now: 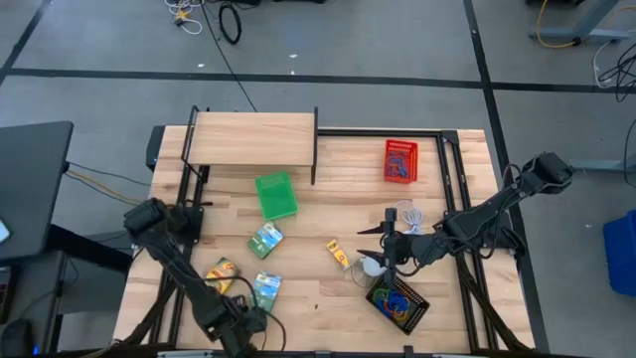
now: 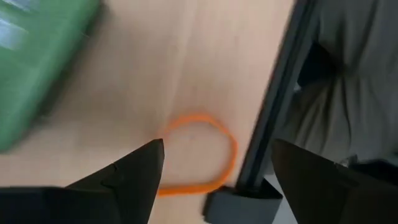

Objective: Pick & Place Office Desk Supplies
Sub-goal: Put the orange rubber band into the red basket

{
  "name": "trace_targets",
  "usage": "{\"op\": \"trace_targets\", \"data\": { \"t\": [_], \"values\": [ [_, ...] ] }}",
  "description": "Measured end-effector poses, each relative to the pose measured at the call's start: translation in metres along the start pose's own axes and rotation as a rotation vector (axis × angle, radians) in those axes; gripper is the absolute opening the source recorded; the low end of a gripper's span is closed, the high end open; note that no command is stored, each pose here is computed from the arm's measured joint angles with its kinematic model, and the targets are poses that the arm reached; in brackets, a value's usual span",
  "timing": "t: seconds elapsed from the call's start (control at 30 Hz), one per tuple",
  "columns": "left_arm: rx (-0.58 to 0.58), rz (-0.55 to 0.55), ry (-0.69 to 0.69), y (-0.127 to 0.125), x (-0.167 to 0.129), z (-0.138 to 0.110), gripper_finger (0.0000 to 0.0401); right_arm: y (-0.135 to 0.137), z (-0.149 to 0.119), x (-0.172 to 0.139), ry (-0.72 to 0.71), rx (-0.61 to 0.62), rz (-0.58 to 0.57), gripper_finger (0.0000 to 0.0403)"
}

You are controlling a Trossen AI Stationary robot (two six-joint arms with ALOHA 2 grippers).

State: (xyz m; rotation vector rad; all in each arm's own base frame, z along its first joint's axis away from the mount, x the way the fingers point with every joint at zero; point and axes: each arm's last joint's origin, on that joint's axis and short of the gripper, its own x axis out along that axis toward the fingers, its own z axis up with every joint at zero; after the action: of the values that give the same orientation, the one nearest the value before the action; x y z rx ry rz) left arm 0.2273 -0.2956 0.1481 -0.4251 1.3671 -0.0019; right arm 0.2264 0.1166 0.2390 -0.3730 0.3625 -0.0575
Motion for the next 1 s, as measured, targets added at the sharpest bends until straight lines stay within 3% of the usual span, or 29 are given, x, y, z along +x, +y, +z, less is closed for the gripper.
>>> {"op": "trace_targets", "data": {
  "t": [0.33, 0.67, 1.0],
  "values": [
    [0.036, 0.038, 0.041, -0.003, 0.023, -0.017, 0.0283, 0.000, 0.000, 0.000, 0.003, -0.009, 0.000, 0.0224],
    [0.069, 0.012, -0.005, -0.007, 0.012, -0.015, 0.0245, 0.000, -0.001, 0.000, 0.005, -0.007, 0.000, 0.0224],
    [0.045, -0.029, -0.074, -0.014, 0.033, -0.012, 0.0243, 0.000, -0.001, 0.000, 0.009, 0.013, -0.013, 0.0224]
  ]
}}
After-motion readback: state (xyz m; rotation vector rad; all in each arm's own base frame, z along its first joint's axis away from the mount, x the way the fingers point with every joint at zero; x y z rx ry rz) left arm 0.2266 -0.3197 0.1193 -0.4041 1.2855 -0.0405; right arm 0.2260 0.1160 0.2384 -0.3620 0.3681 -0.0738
